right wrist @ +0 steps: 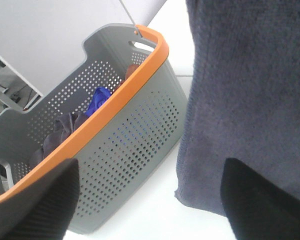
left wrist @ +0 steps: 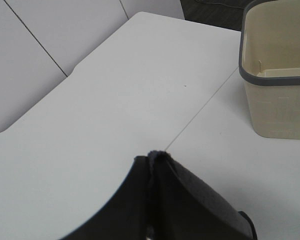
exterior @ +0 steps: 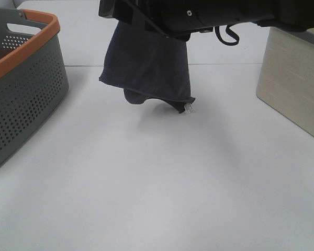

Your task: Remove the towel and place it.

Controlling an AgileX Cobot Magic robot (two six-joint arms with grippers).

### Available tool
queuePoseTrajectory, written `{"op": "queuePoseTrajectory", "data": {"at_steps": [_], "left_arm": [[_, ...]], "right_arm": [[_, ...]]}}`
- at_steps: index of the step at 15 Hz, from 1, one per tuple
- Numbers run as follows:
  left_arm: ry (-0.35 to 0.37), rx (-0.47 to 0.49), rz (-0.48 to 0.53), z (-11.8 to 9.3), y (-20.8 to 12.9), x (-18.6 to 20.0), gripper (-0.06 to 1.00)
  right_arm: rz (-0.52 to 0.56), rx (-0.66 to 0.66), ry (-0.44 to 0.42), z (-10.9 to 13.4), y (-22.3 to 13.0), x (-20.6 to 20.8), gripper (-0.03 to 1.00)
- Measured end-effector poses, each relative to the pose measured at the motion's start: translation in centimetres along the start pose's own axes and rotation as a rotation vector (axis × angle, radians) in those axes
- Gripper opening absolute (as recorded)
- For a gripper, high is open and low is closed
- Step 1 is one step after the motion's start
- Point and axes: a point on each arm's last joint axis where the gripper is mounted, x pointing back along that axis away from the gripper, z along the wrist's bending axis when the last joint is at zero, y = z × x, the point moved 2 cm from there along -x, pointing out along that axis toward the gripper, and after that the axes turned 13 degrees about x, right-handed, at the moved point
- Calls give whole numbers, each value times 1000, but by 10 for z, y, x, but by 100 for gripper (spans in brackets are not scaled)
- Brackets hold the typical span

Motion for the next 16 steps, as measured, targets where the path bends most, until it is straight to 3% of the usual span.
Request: {"op": "queuePoseTrajectory", "data": {"at_steps": [11, 16], "left_arm": [[2, 185, -169, -3, 1, -43, 0], [19, 196, -181, -2, 1, -46, 0]], "right_arm": [[-13, -118, -125, -21, -7, -48, 70], [-73, -106, -205, -31, -2, -48, 70]]}}
